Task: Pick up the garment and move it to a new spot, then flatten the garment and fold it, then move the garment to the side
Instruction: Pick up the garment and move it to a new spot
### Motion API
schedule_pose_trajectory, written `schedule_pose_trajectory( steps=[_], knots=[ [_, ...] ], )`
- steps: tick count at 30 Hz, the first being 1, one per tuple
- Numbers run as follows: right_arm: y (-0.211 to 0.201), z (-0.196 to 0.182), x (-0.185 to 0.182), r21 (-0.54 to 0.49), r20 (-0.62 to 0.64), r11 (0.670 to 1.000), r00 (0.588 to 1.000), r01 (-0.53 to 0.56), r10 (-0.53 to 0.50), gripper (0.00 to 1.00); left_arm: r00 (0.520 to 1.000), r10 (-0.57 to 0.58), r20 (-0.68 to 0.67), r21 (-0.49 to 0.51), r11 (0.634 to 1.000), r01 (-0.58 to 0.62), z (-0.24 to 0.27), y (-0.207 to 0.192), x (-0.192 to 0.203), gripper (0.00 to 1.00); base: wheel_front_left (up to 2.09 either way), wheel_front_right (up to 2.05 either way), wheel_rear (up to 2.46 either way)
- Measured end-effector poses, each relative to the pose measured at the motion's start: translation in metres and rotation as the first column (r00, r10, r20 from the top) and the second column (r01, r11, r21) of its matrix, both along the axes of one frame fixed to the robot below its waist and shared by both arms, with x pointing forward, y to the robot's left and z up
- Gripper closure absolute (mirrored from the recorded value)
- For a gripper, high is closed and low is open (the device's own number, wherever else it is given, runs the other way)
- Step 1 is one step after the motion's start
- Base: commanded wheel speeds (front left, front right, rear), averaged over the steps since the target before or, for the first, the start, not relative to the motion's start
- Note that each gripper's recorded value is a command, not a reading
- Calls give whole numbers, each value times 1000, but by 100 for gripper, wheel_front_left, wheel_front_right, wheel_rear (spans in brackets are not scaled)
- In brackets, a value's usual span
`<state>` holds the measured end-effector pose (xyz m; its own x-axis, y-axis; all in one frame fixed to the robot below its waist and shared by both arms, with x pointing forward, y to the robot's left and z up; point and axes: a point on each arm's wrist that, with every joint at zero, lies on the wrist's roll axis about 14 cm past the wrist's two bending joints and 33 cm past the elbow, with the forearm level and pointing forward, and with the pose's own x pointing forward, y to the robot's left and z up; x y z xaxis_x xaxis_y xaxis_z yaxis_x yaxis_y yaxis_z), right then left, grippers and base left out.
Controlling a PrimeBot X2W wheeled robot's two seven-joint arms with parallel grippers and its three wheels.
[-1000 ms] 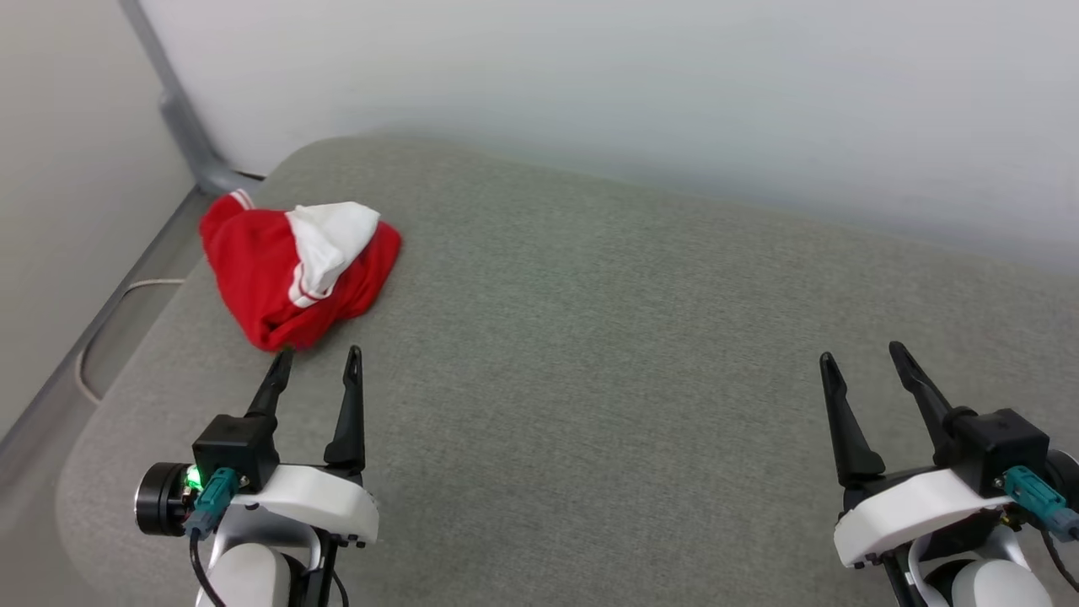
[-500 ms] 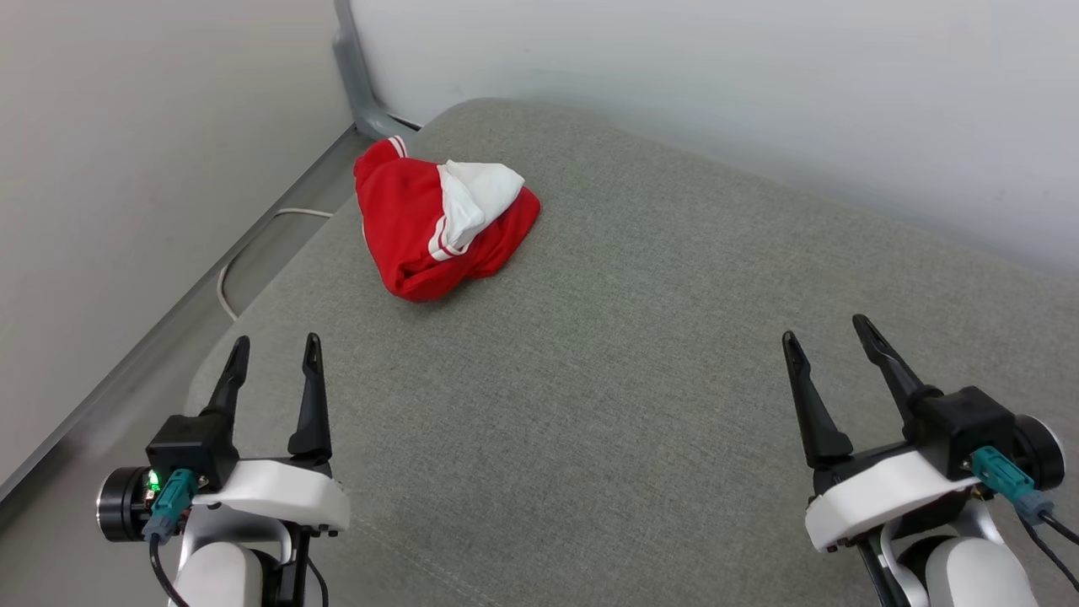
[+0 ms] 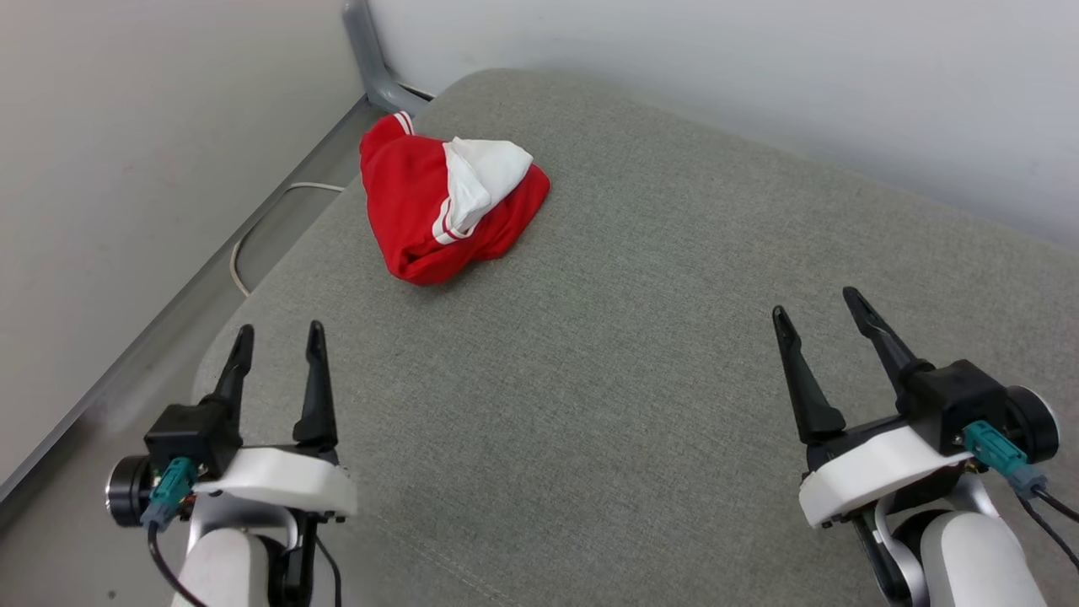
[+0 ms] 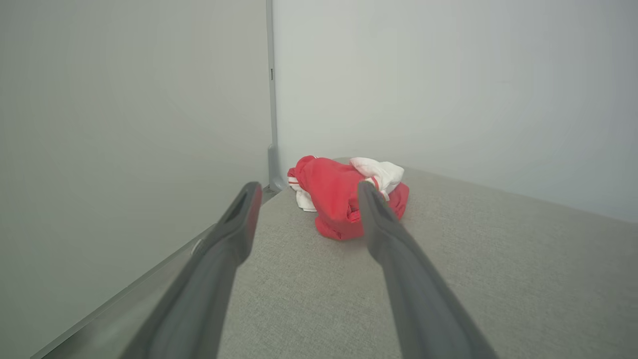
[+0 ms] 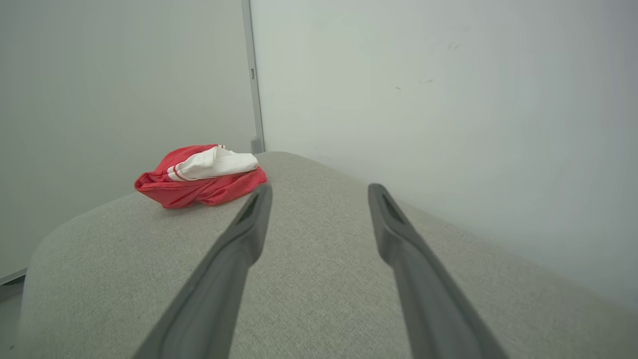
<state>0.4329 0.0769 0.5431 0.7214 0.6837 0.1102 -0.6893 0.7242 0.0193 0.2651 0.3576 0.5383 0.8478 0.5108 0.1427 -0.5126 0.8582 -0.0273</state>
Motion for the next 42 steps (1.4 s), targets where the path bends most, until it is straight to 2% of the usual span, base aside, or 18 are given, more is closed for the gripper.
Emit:
schedule_pose_trajectory(
  steps=[5,10,11,15,20,23,26,35,38,41,42],
  knots=[
    [-12,-4,13,-4,-5,999,999,38,-38,0,996,-77,-35,-32,997,76,-1,-3,41,0,0,0,0],
    [-25,-11,22,-14,-15,998,998,64,-64,0,989,-113,-93,-35,993,110,12,15,90,0,0,0,0],
    [-25,-11,22,-14,-15,998,998,64,-64,0,989,-113,-93,-35,993,110,12,15,90,0,0,0,0],
    [-42,-19,36,-24,-21,995,995,102,-102,0,969,-149,-198,-88,987,134,2,24,132,0,0,0,0],
    [-64,-32,53,-27,-38,987,987,156,-157,0,916,-182,-359,-149,979,136,-18,36,178,0,0,0,0],
    [-79,-43,63,-35,-51,981,980,190,-191,0,860,-205,-467,-197,973,124,-39,41,199,0,0,0,0],
    [-92,-55,71,-42,-66,974,973,220,-223,0,782,-231,-579,-241,965,107,-65,43,212,0,0,0,0],
    [-121,-96,87,-85,-118,957,951,277,-285,0,507,-304,-807,-368,929,-29,-156,40,207,0,0,0,0],
    [-126,-104,91,-93,-126,954,947,285,-295,0,461,-325,-826,-405,910,-84,-175,40,203,0,0,0,0],
    [-132,-106,94,-100,-122,950,943,297,-308,0,437,-340,-833,-432,892,-130,-186,37,201,0,0,0,0],
    [-133,-105,94,-99,-118,948,943,301,-312,0,437,-346,-830,-442,886,-140,-188,36,201,51,0,0,0]
  ],
)
